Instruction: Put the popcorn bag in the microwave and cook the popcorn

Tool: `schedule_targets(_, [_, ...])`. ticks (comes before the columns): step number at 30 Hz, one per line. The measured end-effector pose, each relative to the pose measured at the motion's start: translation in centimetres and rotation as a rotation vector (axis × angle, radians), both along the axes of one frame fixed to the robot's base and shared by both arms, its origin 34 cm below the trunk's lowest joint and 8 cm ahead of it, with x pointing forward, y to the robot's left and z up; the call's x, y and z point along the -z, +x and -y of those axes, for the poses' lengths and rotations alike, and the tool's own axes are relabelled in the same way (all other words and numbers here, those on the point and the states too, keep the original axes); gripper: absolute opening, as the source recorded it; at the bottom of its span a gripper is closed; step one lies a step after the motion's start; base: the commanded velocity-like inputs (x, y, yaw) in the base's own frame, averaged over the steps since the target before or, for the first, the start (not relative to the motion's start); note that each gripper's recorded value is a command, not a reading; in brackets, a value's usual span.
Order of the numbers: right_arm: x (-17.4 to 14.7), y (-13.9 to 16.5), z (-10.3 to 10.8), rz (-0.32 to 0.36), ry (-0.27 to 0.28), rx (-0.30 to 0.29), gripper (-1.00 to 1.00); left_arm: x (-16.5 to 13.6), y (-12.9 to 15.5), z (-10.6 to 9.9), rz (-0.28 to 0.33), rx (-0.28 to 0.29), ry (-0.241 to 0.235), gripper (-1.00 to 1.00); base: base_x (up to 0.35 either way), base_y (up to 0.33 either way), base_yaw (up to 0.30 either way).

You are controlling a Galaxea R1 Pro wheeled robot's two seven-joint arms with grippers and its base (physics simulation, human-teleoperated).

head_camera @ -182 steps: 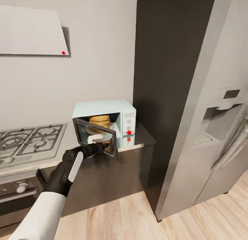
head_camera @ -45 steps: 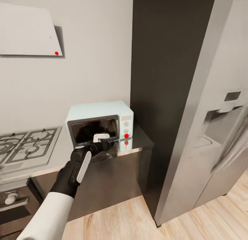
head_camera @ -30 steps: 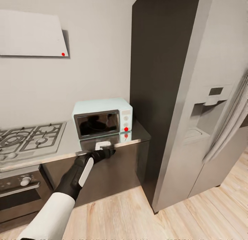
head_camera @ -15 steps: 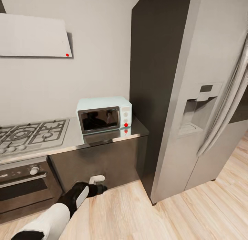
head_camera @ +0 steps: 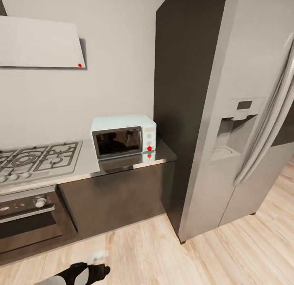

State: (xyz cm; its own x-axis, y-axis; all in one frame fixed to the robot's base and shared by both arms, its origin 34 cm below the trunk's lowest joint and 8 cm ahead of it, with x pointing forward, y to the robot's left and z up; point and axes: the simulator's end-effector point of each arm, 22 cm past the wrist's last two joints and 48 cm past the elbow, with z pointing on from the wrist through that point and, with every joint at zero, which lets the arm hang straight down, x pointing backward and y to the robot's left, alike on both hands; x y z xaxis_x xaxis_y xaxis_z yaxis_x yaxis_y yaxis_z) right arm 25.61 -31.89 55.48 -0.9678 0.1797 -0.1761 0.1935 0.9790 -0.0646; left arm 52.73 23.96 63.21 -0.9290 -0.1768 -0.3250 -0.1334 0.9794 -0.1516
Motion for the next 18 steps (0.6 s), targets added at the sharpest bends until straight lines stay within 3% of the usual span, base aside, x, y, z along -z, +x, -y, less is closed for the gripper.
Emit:
schedule_targets(3, [0.0,0.0,0.0,0.000,0.000,0.000,1.00,2.1,-4.3,-0.4,-0.012,-0.005,0.013,1.00,0.000,0.000,0.000])
schedule_targets(9, [0.0,-0.1,-0.1,-0.005,0.001,0.011,1.00,5.5,-13.7,-0.9,-0.098,-0.009,0.026,1.00,0.000,0.000,0.000])
schedule_targets(15, [0.0,-0.2,0.6,-0.007,-0.010,0.019,1.00,6.9,-19.7,-1.1,-0.172,-0.011,0.030,1.00,0.000,0.000,0.011])
schedule_targets(18, [-0.1,-0.2,1.1,-0.006,-0.017,0.021,1.00,7.2,-21.4,-2.1,-0.157,-0.023,0.046,1.00,0.000,0.000,0.176])
